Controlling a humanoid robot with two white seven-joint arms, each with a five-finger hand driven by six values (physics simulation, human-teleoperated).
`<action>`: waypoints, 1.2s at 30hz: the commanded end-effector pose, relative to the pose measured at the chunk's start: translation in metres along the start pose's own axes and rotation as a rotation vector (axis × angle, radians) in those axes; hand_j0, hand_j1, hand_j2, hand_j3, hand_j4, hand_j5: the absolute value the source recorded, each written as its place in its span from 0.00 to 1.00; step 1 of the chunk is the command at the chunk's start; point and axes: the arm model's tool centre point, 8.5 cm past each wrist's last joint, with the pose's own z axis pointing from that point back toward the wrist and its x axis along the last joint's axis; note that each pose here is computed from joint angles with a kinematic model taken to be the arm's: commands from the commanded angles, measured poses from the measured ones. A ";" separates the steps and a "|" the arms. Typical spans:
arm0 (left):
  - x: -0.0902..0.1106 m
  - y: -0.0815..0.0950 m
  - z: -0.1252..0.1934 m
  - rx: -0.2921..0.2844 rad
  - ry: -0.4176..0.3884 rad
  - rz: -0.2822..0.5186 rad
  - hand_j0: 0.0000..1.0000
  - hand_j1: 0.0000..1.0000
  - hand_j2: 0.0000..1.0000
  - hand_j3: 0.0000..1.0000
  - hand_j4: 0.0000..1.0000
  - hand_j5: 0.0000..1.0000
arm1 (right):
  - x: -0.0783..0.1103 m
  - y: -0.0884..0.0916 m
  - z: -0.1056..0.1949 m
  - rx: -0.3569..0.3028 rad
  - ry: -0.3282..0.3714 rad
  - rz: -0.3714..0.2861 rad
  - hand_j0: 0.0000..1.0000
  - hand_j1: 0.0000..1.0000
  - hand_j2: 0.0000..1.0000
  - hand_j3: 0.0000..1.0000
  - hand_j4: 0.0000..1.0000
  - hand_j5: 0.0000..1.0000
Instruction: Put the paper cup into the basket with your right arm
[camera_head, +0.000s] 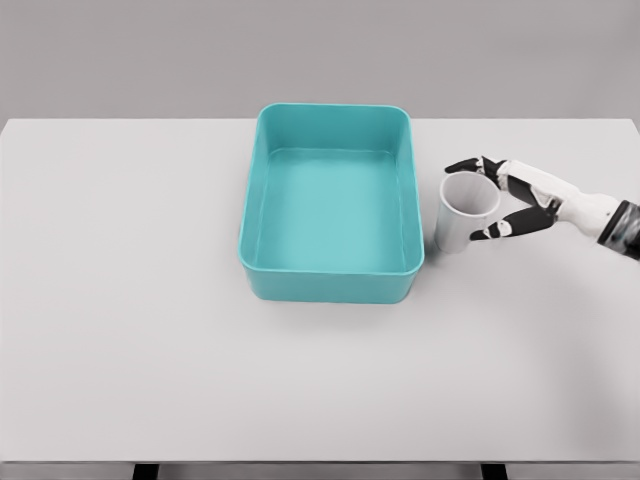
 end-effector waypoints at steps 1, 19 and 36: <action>0.000 0.000 0.000 0.000 0.000 0.000 1.00 1.00 1.00 1.00 1.00 1.00 | 0.009 -0.015 0.005 -0.047 -0.026 0.009 0.79 0.79 0.79 0.79 0.79 0.79; 0.000 0.000 0.000 0.000 0.000 0.000 1.00 1.00 1.00 1.00 1.00 1.00 | 0.065 -0.041 -0.014 -0.145 -0.219 0.083 0.76 0.76 0.76 0.76 0.76 0.76; 0.000 0.000 0.000 0.000 0.000 0.000 1.00 1.00 1.00 1.00 1.00 1.00 | 0.118 0.022 -0.117 0.002 -0.329 0.217 0.75 0.75 0.75 0.75 0.75 0.75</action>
